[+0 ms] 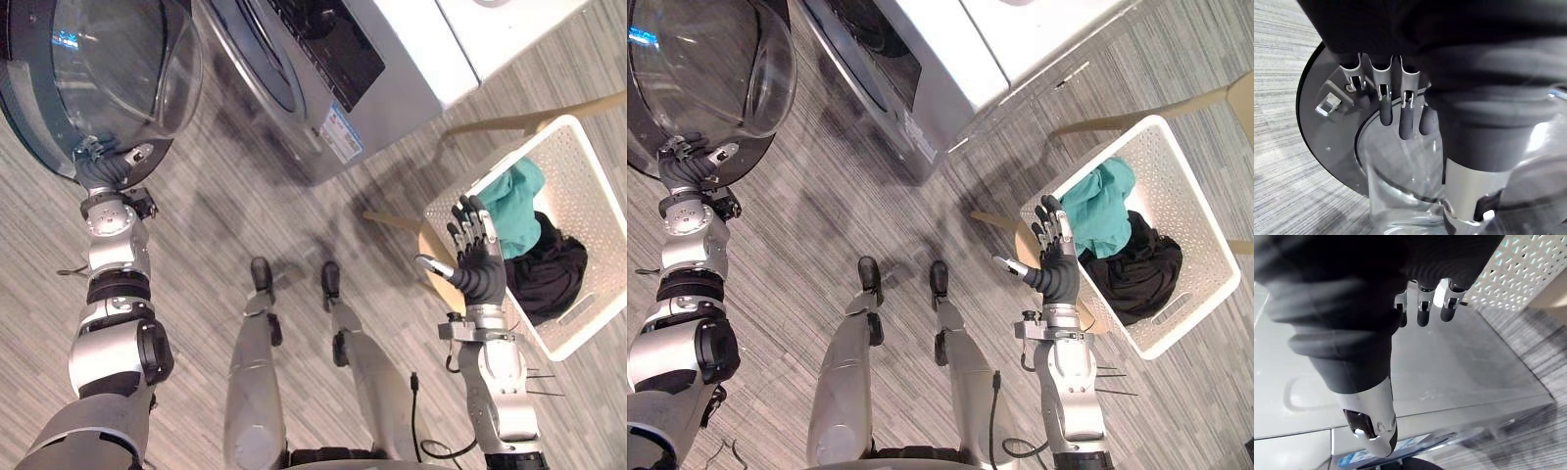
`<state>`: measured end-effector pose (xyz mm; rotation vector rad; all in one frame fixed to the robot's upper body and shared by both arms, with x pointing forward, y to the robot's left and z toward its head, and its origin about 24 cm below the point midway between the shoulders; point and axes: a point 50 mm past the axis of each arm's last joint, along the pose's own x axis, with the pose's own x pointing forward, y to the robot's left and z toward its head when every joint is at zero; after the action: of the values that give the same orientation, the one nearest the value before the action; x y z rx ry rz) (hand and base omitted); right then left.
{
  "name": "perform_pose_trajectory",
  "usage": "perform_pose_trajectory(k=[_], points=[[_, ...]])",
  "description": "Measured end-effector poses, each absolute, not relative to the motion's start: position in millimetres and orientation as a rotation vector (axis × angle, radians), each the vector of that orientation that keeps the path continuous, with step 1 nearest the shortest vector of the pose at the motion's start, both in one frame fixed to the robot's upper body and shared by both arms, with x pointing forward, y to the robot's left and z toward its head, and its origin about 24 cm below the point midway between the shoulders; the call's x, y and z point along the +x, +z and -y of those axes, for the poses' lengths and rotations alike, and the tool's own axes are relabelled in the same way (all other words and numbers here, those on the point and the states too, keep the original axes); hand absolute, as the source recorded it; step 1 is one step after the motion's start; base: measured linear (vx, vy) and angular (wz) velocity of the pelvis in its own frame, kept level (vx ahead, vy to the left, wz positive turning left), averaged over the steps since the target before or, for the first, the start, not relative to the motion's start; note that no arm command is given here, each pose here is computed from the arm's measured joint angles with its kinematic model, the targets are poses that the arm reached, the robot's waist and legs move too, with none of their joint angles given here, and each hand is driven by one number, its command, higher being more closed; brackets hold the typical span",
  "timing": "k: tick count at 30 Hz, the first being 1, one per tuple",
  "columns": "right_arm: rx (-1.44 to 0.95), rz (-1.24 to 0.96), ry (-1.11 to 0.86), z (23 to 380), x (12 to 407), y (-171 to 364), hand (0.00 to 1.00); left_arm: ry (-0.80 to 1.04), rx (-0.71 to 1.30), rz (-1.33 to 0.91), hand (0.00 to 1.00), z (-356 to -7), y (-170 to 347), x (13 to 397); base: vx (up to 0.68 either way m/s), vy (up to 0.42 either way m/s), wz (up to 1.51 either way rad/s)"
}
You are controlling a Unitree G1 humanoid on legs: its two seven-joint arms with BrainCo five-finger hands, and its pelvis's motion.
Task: Pick up the laundry basket with both hands and put the clothes into the washing machine.
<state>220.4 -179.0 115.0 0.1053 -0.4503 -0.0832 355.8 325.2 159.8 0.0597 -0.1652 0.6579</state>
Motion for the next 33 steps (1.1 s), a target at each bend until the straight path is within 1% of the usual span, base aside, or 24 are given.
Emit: perform_pose_trajectory(k=[1,2,3,5,6,8,9,11,12,14,16,19,22,26,29,33], points=[[0.107,0.458,-0.092,180,220,116,0.0,0.638,0.063,0.146,0.0,-318,148,354,0.02,0.023,-0.05],[0.105,0.463,-0.112,180,219,117,0.0,0.603,0.079,0.099,0.0,-307,124,350,0.02,0.027,-0.05],[0.102,0.463,-0.115,181,219,117,0.0,0.595,0.084,0.089,0.0,-305,119,348,0.02,0.025,-0.12],[0.073,0.469,-0.157,186,218,118,0.0,0.52,0.126,-0.005,0.0,-284,73,331,0.01,0.019,-0.19],[0.064,0.47,-0.168,187,218,118,0.0,0.504,0.129,-0.039,0.0,-279,59,324,0.02,0.023,-0.34],[0.026,0.469,-0.2,192,218,118,0.0,0.454,0.107,-0.211,0.0,-258,1,291,0.05,0.018,-0.55],[0.015,0.465,-0.207,194,218,117,0.0,0.437,0.098,-0.254,0.0,-252,-12,282,0.07,0.021,-0.65],[-0.021,0.407,-0.22,197,222,104,0.0,0.401,0.07,-0.407,0.0,-235,-54,246,0.05,0.039,-0.89],[-0.046,0.342,-0.222,198,228,90,0.0,0.384,0.081,-0.5,0.0,-231,-76,223,0.02,0.038,-1.01],[-0.086,0.275,-0.236,203,236,76,0.0,0.368,0.098,-0.6,0.0,-230,-95,199,0.06,0.033,-1.01],[-0.143,0.195,-0.258,212,238,61,0.0,0.377,0.112,-0.675,0.0,-234,-108,180,0.12,0.01,-0.95],[-0.199,0.134,-0.266,218,235,48,0.0,0.385,0.115,-0.753,0.0,-235,-120,159,0.13,-0.056,-0.82],[-0.246,0.1,-0.268,220,229,42,0.0,0.36,0.112,-0.782,0.0,-232,-125,152,0.13,-0.13,-0.56],[-0.323,0.029,-0.282,225,222,29,0.0,0.276,0.125,-0.826,0.0,-213,-133,142,0.19,-0.083,-0.75],[-0.371,0.0,-0.278,227,224,25,0.0,0.234,0.128,-0.852,0.0,-203,-138,136,0.24,0.056,-1.01],[-0.428,-0.065,-0.279,231,229,13,0.0,0.202,0.144,-0.863,0.0,-199,-140,135,0.14,0.152,-0.72]])
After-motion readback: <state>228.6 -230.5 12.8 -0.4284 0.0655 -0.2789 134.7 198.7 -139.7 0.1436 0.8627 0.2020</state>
